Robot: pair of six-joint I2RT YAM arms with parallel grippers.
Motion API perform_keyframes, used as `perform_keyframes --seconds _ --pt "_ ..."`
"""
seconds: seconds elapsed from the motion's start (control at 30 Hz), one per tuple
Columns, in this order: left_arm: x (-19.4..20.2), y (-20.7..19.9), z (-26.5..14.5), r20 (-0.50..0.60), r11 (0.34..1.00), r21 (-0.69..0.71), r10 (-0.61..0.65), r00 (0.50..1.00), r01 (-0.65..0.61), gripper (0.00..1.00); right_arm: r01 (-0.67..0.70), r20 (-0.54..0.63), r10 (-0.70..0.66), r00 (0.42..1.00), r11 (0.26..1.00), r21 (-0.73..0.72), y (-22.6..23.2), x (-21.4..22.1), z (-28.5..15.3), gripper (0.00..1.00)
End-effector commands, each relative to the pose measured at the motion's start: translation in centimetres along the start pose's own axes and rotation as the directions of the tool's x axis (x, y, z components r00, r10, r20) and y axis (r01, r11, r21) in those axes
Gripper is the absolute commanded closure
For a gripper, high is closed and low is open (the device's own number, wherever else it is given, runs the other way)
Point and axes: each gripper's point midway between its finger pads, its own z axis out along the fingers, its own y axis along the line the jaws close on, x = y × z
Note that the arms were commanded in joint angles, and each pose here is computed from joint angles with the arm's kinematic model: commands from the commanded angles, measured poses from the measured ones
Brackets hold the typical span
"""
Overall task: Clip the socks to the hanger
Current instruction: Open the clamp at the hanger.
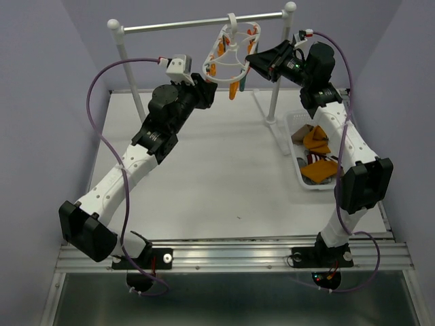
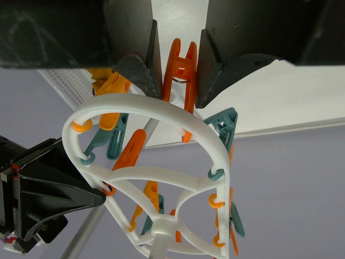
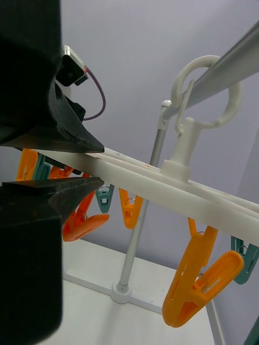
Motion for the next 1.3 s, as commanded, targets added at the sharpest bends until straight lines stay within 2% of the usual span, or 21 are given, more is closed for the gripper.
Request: perform_keyframes --seconds 0.0,0.23,0.4,0.73,0.83,1.0,1.07,1.27 --pt "-4.3 -1.1 0.2 0.102 0.994 0.058 -0.095 0.990 0.090 1.00 0.090 -0.080 -0.095 0.992 0.994 -0.066 2.3 2.1 -1.0 0.73" --pt "-5.4 -0.7 -0.3 0.149 0.979 0.112 -0.184 0.972 0.168 1.00 0.080 -0.090 -0.086 0.992 0.995 -0.067 2.1 2.2 -0.9 0.73" --pt "-6.0 -0.2 -0.8 0.180 0.982 0.098 -0.177 0.968 0.161 1.00 0.079 -0.095 -0.085 0.992 0.995 -0.067 2.1 2.3 -0.9 0.73" --pt "-5.9 -0.3 -0.8 0.167 0.979 0.109 -0.186 0.968 0.170 1.00 0.088 -0.097 -0.095 0.991 0.993 -0.078 2.6 2.3 -1.0 0.73" --pt "-5.6 0.2 -0.8 0.165 0.975 0.083 -0.219 0.962 0.208 1.00 0.093 -0.096 -0.101 0.990 0.992 -0.080 2.7 2.3 -1.1 0.71" --pt "-5.5 -0.1 -0.6 0.150 0.974 0.103 -0.213 0.965 0.199 1.00 0.097 -0.098 -0.105 0.990 0.992 -0.082 2.7 2.3 -1.0 0.66" --pt "-5.2 -0.4 -0.5 0.132 0.973 0.116 -0.217 0.967 0.202 1.00 0.112 -0.106 -0.122 0.987 0.989 -0.093 2.9 2.4 -1.0 0.62" --pt "-5.1 -0.4 -0.2 0.110 0.965 0.105 -0.250 0.962 0.238 1.00 0.219 -0.108 -0.232 0.967 0.968 -0.120 3.9 2.9 -1.9 0.32"
